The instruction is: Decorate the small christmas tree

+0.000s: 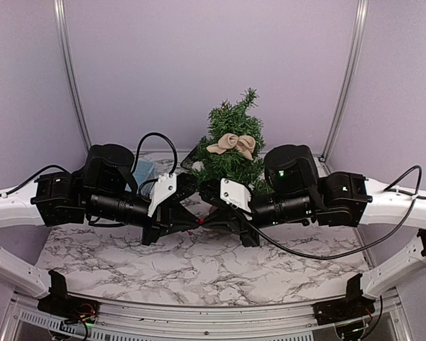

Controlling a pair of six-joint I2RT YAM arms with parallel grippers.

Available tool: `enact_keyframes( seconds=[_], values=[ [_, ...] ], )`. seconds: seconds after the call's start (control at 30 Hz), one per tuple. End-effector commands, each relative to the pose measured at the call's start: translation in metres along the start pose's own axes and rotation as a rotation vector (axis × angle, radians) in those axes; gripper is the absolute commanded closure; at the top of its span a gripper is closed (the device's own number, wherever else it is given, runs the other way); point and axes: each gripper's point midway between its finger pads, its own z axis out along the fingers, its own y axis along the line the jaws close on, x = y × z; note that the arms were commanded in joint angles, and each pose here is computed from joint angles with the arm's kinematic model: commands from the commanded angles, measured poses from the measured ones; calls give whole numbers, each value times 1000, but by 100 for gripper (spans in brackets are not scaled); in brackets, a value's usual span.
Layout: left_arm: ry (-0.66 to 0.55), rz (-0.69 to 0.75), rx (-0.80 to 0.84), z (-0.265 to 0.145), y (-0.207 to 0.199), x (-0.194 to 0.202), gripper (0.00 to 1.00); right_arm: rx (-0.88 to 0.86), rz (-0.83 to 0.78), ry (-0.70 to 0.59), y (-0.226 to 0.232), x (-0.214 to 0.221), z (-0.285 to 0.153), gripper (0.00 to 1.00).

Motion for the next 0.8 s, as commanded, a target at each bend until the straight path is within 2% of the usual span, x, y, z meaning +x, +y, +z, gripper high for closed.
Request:
enact_keyframes(
  seconds=[0.0, 0.07, 0.1, 0.23, 0.33, 0.4, 0.53, 0.63, 0.77],
  values=[
    [-60, 20, 13, -3, -3, -17, 100, -5, 5, -37, 1, -16, -4, 100],
    [-100, 10, -8, -8, -1, -21, 100, 12, 14, -52, -2, -17, -6, 98],
    [-128, 3, -19, -11, 0, -24, 100, 25, 21, -60, -4, -17, -8, 93],
    [-302, -74, -103, -29, 15, -43, 100, 103, 67, -124, -21, -21, -24, 56],
    [-467, -183, -178, -43, 30, -56, 100, 189, 123, -217, -38, -27, -38, 40],
    [-575, -259, -208, -53, 38, -67, 100, 229, 153, -273, -44, -30, -42, 37],
    [-833, -392, -225, -79, 51, -89, 100, 265, 206, -372, -53, -40, -41, 38],
    [-919, -433, -227, -86, 56, -95, 100, 222, 214, -436, -51, -53, -34, 40],
    [-960, -447, -199, -85, 55, -101, 100, 200, 211, -484, -51, -65, -27, 41]
  ],
)
